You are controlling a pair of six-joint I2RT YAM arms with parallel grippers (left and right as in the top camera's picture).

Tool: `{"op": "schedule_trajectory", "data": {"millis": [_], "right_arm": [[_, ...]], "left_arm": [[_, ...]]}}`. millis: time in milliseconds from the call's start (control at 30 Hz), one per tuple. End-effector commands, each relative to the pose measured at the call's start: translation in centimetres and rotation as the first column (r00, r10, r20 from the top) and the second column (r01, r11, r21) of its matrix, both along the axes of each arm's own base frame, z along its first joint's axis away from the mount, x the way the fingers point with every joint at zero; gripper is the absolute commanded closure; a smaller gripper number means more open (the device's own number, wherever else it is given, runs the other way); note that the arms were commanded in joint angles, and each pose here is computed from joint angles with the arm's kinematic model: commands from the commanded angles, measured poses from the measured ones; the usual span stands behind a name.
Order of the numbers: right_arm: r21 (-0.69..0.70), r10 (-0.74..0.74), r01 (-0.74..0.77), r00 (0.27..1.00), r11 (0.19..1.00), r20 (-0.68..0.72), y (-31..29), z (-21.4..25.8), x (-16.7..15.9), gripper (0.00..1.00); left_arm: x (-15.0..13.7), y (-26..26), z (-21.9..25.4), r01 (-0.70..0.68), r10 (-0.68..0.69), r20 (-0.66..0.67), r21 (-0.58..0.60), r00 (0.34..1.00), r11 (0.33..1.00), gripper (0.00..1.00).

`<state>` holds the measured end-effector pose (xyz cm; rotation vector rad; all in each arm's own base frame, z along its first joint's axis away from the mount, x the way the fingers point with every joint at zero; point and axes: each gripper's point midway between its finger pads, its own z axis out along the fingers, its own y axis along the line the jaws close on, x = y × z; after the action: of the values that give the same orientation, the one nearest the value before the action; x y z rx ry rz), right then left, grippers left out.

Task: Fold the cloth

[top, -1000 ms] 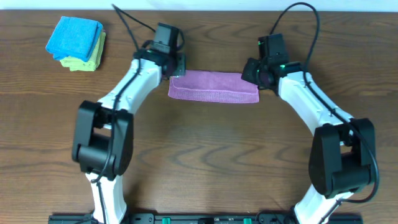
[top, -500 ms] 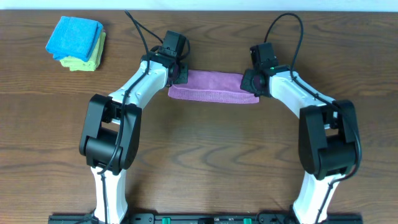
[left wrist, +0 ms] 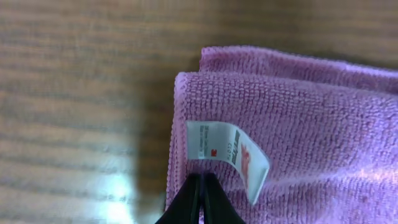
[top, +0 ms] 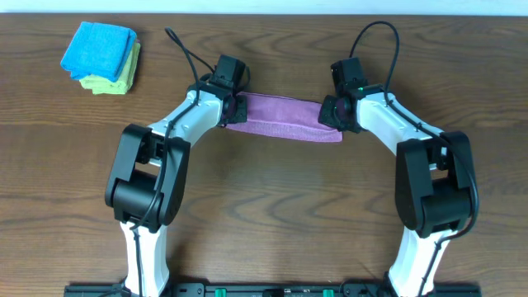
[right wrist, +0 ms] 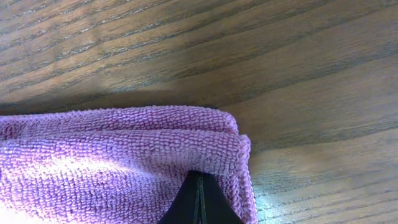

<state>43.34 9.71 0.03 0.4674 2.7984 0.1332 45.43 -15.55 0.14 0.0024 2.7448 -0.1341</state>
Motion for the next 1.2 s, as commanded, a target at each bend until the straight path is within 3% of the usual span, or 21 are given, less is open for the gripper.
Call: {"op": "schedule_trajectory", "data": {"millis": [0,167,467,967,1167], "right_arm": [[0.01,0.03,-0.03,0.999,0.999,-0.032,1.0,-0.7,-0.8,0.98],[0.011,0.03,-0.03,0.999,0.999,-0.029,1.0,-0.7,-0.7,0.98],[0.007,0.029,-0.029,0.998,1.0,-0.049,0.9,-0.9,-1.2,0.99],[-0.016,-0.008,0.004,0.971,1.0,-0.238,0.0,-1.7,-5.8,0.98],[0.044,0.011,0.0,0.97,0.999,-0.243,1.0,-1.0,-5.9,0.98]], "left_arm": [[-1.0,0.4,-2.0,-0.021,0.021,-0.03,0.017,0.999,1.0,0.94],[-2.2,0.8,-2.5,-0.019,0.022,-0.08,0.036,0.997,0.999,0.94],[-8.0,2.9,-3.7,-0.056,0.092,-0.311,0.122,0.946,0.991,0.94],[-9.4,3.5,-3.7,-0.048,0.099,-0.364,0.146,0.926,0.988,0.94],[-9.6,3.5,-3.7,-0.048,0.1,-0.369,0.148,0.924,0.988,0.94]]}}
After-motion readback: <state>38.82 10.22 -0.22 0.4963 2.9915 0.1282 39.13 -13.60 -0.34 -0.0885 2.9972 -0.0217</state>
